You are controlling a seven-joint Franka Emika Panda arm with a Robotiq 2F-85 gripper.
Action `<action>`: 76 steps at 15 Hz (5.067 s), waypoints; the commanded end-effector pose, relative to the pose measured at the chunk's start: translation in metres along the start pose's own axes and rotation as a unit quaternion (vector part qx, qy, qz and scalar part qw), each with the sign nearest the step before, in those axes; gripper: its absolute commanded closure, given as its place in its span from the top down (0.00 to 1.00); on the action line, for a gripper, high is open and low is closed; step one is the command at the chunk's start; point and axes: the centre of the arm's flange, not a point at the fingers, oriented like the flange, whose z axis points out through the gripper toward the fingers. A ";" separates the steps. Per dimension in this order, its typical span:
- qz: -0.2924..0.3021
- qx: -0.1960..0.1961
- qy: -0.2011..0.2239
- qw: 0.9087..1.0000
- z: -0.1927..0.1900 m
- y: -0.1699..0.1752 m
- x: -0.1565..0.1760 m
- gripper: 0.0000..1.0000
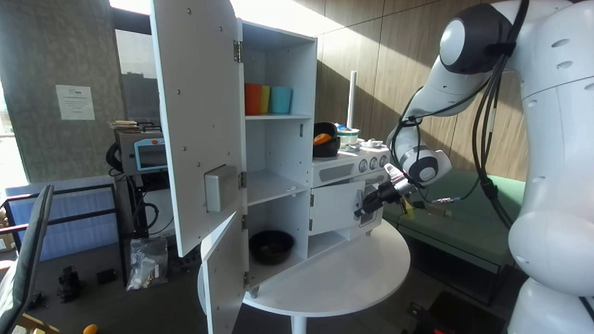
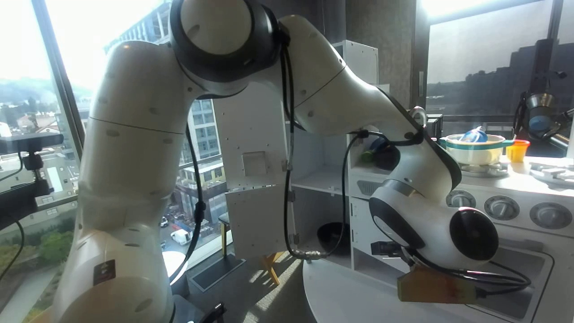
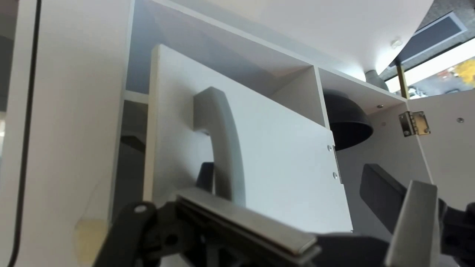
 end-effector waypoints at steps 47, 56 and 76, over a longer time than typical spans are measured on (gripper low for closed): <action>0.209 -0.229 -0.159 0.937 -0.065 0.002 0.105 1.00; 0.133 -0.164 -0.239 0.948 -0.083 -0.048 0.090 1.00; 0.135 -0.192 -0.028 0.972 -0.066 -0.073 0.098 1.00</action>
